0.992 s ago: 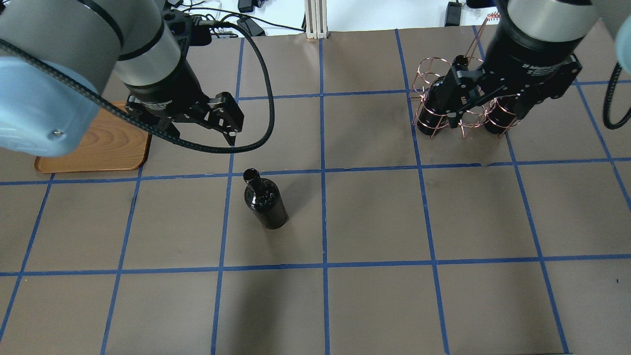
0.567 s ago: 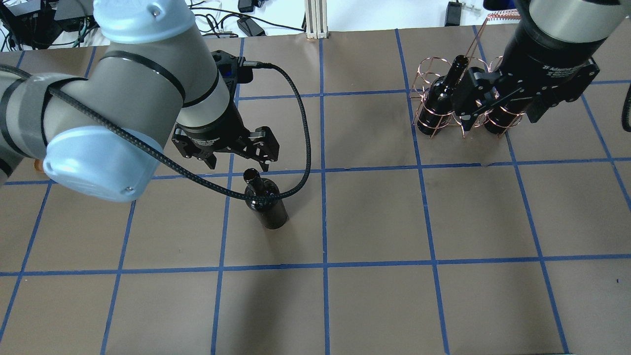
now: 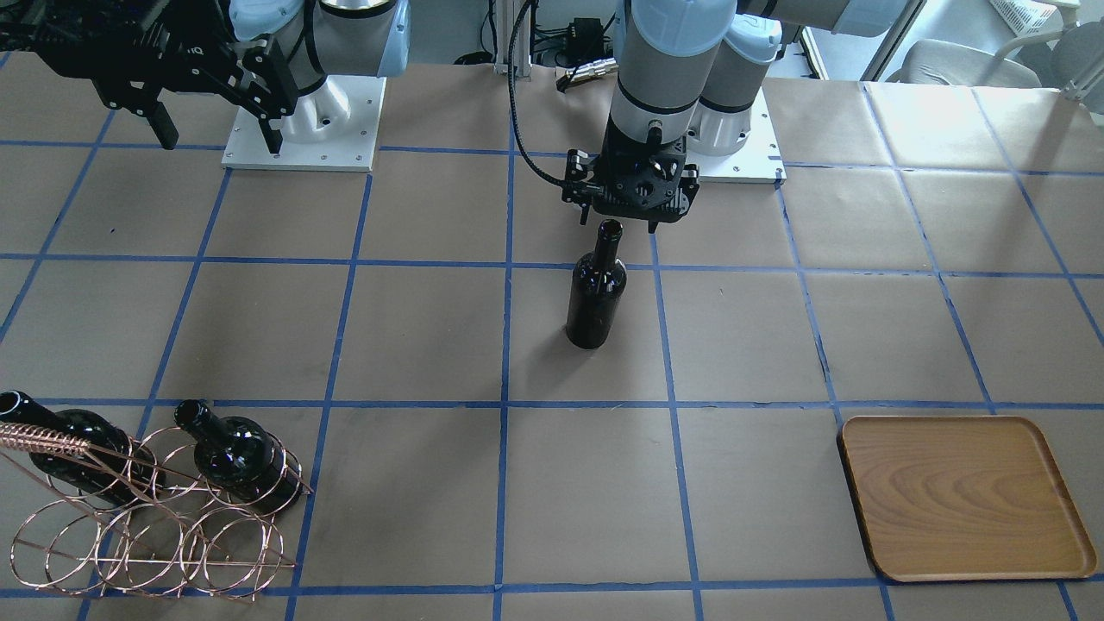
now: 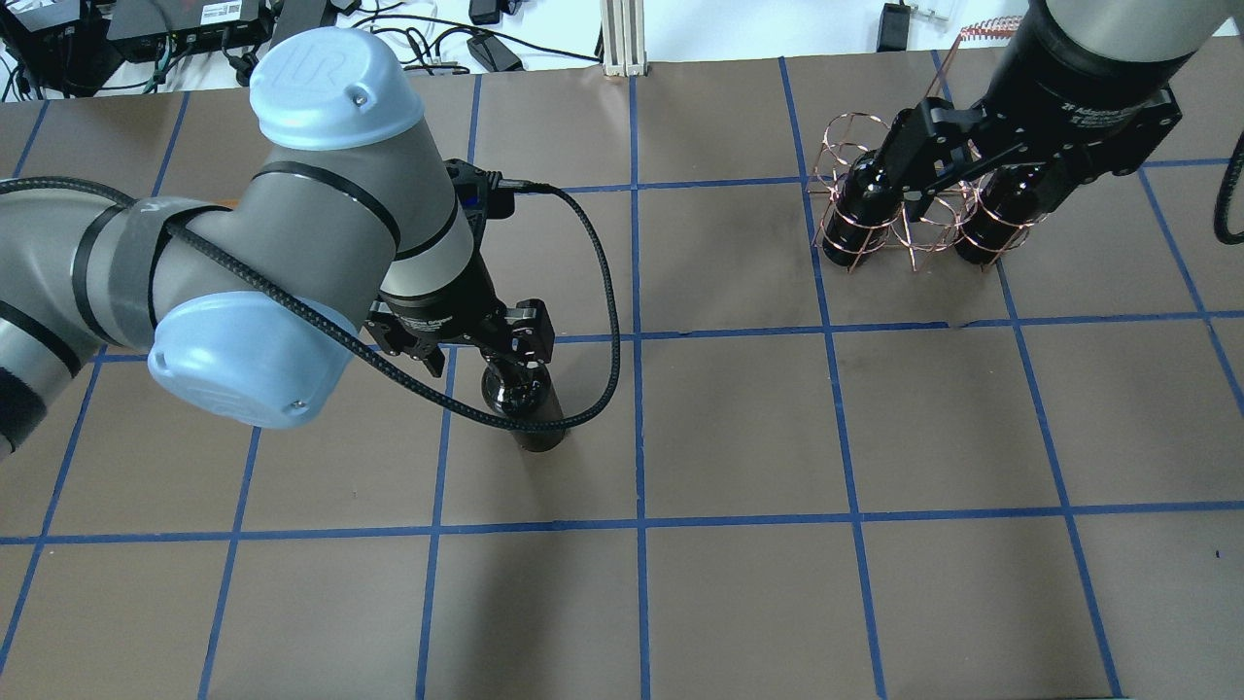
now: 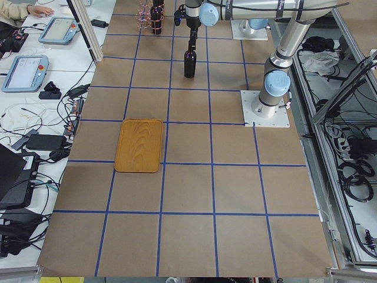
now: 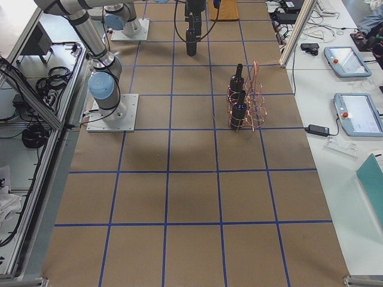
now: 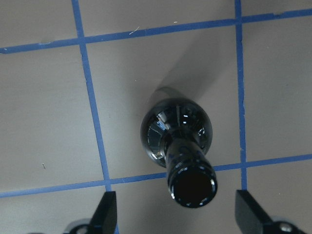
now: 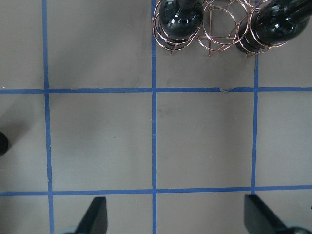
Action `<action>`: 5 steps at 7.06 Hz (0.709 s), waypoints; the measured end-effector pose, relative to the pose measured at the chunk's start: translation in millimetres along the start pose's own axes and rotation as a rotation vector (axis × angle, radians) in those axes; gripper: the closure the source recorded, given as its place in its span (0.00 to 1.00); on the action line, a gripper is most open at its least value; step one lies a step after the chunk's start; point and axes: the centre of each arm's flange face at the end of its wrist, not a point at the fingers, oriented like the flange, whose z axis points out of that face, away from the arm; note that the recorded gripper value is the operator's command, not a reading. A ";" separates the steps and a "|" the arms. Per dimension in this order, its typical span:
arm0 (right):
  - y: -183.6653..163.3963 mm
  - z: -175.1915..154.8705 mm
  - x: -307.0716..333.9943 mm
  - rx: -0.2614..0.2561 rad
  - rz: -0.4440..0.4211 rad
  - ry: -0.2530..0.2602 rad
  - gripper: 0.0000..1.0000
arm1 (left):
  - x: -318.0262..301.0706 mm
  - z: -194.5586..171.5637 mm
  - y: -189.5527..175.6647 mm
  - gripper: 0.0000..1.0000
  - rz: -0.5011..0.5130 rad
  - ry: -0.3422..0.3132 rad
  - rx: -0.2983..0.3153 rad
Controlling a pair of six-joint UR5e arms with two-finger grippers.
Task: Take wine from basket and place on tray
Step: 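Lower the left gripper onto the standing bottle's neck and close it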
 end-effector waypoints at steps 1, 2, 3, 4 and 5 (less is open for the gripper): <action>-3.1 0.2 -0.5 0.011 0.013 0.000 0.00 | 0.4 4.5 -3.4 0.17 -0.001 0.000 -0.004; -4.8 0.8 -0.9 0.015 0.016 0.000 0.00 | 1.0 8.0 -6.7 0.23 -0.002 0.001 -0.003; -5.1 1.1 -1.1 0.015 0.017 0.000 0.00 | 1.4 10.1 -9.4 0.24 -0.003 0.002 0.000; -5.0 1.5 -1.6 0.014 0.018 -0.004 0.00 | 1.7 11.7 -11.8 0.36 -0.006 0.002 0.003; -4.8 2.4 -2.4 0.010 0.015 -0.011 0.00 | 2.0 13.2 -13.1 0.44 -0.007 0.002 0.001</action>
